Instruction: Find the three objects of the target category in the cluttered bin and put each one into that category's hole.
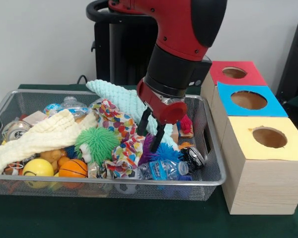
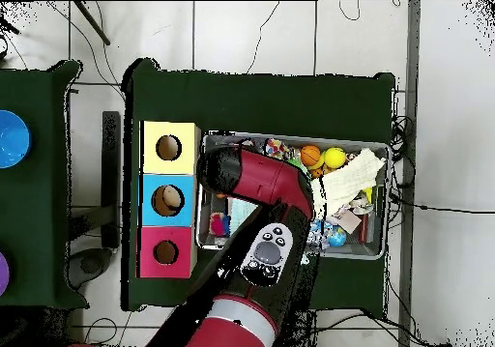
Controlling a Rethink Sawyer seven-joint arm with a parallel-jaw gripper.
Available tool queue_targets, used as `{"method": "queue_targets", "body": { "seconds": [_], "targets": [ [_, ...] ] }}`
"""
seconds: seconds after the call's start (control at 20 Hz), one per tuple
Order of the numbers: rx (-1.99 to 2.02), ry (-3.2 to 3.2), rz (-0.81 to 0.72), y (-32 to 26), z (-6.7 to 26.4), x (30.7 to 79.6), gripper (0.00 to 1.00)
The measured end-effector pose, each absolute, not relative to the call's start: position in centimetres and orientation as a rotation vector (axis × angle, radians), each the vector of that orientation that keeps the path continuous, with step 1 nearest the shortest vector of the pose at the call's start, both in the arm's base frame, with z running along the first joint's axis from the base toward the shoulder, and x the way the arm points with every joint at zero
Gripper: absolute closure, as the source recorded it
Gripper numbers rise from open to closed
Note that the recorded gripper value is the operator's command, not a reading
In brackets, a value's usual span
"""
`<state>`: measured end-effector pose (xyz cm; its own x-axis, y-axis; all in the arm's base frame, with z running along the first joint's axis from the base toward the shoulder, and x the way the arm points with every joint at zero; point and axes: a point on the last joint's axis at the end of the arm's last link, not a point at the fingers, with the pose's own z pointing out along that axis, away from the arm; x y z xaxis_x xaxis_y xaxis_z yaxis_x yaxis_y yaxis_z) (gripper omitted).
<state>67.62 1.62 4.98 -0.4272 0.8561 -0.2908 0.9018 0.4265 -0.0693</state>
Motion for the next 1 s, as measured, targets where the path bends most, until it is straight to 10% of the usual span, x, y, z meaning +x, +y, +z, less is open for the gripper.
{"method": "queue_targets", "body": {
  "seconds": [1.0],
  "targets": [
    [1.520, 2.525, -0.369, 3.1, 1.4, 66.1, 0.00]
  ]
}}
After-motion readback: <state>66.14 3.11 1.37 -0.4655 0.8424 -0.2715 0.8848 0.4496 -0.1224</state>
